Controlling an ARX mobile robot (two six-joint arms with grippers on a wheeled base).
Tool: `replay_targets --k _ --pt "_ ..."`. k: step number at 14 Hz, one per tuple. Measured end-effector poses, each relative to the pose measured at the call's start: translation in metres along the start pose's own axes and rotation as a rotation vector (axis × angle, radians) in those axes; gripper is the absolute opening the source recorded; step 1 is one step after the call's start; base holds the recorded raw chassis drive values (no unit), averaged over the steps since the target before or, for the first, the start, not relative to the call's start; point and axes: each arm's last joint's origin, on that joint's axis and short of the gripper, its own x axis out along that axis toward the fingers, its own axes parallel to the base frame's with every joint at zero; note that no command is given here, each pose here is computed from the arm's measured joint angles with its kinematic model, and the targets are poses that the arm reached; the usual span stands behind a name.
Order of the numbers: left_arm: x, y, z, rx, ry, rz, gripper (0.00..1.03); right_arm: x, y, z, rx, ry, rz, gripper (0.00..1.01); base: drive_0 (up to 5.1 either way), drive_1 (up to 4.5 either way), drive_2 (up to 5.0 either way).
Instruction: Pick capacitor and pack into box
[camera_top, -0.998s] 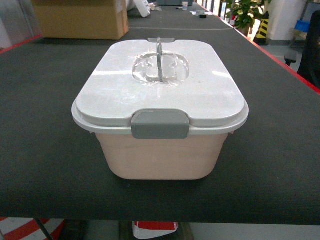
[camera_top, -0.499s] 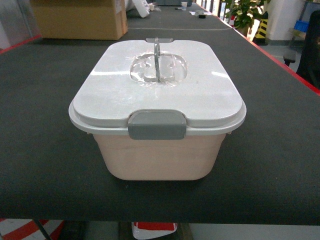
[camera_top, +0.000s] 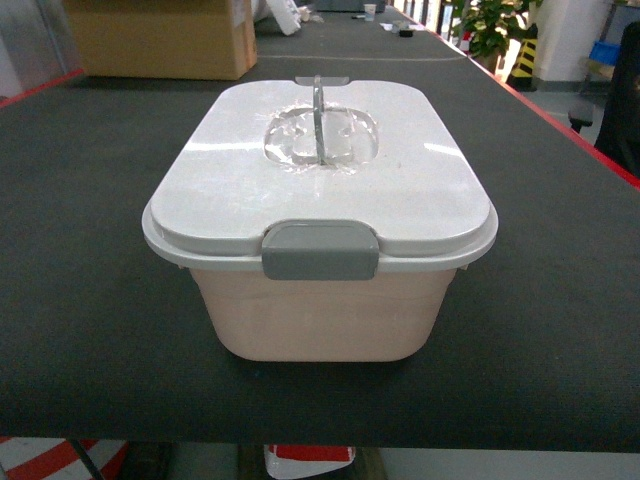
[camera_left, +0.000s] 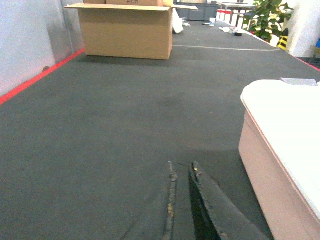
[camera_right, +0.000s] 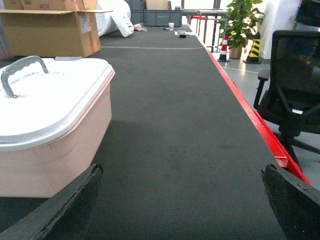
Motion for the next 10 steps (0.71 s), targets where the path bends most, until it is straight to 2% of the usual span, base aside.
replay_targets --k 1,3,4,7,10 --pt "-0.031 0.001 -0.011 0.001 -0.003 0.002 0.02 0.0 0.0 0.0 0.0 0.0 0.0 0.98 0.0 0.0 0.0" --pt "-0.073 0.001 -0.028 0.001 -0.031 0.003 0.02 0.0 0.0 0.0 0.0 0.0 0.0 0.98 0.0 0.0 0.0" --pt "-0.08 0.001 -0.038 0.001 0.033 0.004 0.02 0.0 0.0 0.0 0.0 0.0 0.0 0.98 0.0 0.0 0.0" --pt "-0.088 0.001 -0.03 0.001 -0.017 0.003 0.02 0.0 0.0 0.0 0.0 0.0 0.0 0.98 0.0 0.0 0.0" --pt "-0.095 0.001 -0.029 0.001 -0.011 0.003 0.02 0.0 0.0 0.0 0.0 0.0 0.0 0.98 0.0 0.0 0.0"
